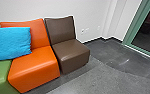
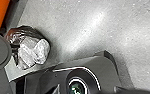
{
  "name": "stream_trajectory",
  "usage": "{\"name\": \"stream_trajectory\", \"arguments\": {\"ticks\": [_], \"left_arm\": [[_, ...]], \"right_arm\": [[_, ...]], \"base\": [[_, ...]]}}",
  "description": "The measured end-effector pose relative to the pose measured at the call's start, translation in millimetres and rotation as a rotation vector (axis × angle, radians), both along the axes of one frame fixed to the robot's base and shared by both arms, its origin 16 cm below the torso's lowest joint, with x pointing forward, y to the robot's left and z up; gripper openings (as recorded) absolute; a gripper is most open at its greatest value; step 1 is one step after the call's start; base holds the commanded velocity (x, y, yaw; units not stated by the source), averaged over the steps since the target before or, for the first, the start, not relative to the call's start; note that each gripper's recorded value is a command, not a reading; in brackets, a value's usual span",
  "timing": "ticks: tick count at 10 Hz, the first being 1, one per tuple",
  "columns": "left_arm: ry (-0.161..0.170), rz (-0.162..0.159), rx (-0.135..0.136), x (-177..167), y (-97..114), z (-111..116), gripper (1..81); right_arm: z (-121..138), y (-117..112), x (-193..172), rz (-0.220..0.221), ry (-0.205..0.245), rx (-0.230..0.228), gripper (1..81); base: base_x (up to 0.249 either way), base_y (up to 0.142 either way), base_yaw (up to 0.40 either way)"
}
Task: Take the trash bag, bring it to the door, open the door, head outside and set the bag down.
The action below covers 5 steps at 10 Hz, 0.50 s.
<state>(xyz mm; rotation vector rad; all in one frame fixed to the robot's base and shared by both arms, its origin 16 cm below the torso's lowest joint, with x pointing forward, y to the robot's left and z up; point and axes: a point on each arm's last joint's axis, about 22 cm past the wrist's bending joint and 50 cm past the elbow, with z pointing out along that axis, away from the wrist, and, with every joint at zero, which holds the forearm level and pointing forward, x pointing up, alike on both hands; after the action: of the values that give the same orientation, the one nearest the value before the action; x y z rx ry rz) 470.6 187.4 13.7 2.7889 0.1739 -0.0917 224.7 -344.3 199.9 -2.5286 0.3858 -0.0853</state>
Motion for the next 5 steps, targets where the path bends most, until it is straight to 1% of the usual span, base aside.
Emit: {"name": "stream_trajectory", "arguments": {"ticks": [2, 3, 5], "left_arm": [[-0.056, 0.009, -0.011, 32, -7, -7, 81.1], [-0.070, 0.008, -0.014, 36, -10, -14, 81.1], [-0.078, 0.012, -0.009, 31, -5, -33, 81.1]], "right_arm": [[-22, 0, 2, 0.000, -0.026, -0.001, 81.1], [-34, 0, 2, 0.000, -0.037, 0.000, 81.1], [-56, 0, 3, 0.001, -0.064, 0.000, 81.1]], "base": [[0.000, 0.000, 0.000], [0.000, 0.000, 0.000], [0.000, 0.000, 0.000]]}}
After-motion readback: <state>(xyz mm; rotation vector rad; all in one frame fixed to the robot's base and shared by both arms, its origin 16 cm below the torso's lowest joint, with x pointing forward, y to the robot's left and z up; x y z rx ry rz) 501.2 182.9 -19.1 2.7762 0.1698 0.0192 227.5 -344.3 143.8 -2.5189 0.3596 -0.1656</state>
